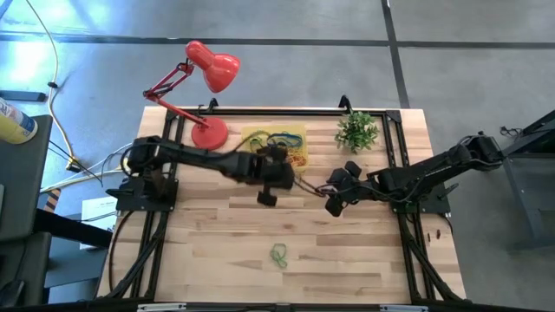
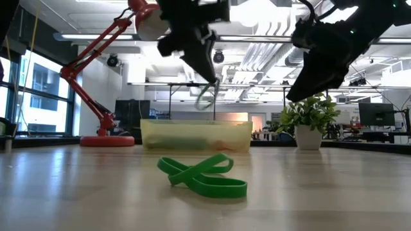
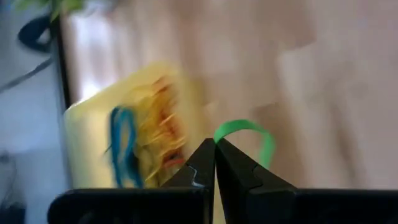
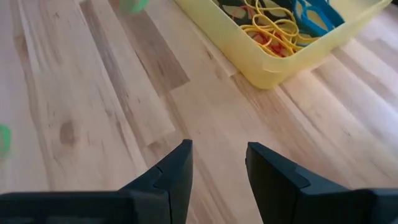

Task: Pick and place rubber bands into bin
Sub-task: Put the green rubber band into the yellow container

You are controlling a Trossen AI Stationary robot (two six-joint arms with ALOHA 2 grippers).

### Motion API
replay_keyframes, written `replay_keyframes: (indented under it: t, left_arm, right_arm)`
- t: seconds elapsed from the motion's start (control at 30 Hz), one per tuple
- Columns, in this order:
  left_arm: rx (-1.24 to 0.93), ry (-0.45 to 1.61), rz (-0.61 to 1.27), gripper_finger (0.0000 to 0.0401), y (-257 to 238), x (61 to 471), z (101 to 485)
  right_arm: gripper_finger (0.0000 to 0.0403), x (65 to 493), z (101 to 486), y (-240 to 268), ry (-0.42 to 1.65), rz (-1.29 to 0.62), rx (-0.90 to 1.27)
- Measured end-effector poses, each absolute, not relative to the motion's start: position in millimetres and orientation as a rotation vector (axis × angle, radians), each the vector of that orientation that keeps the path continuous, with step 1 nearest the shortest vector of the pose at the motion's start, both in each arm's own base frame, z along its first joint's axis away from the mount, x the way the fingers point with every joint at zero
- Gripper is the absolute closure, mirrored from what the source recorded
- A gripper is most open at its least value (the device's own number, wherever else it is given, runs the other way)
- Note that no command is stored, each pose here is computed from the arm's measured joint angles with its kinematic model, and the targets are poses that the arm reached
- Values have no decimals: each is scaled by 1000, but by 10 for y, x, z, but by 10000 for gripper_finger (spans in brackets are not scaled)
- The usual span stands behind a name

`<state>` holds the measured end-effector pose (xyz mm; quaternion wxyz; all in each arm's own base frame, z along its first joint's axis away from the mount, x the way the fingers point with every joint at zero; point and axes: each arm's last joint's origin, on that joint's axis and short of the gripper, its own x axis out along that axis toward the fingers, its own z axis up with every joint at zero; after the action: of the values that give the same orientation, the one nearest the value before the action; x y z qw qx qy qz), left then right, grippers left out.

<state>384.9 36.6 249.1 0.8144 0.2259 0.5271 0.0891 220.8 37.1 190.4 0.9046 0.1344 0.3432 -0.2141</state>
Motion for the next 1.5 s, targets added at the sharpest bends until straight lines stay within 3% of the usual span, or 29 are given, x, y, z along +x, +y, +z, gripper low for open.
replay_keyframes:
  t: [0.27, 0.63, 1.1, 1.5]
  left_arm:
    - [456, 1297, 351, 401, 1095, 3616, 2463]
    - [431, 1375, 406, 401, 1746, 3369, 2433]
    - [390, 1442, 391, 398, 1948, 3301, 2271]
    - [385, 1440, 384, 338, 1954, 3322, 2232]
  right_arm:
    - [263, 2200, 1874, 376, 706, -436, 323]
    - [263, 2217, 1893, 372, 671, -453, 322]
    - [263, 2217, 1896, 362, 657, -480, 308]
    - [263, 2216, 1897, 360, 654, -486, 303]
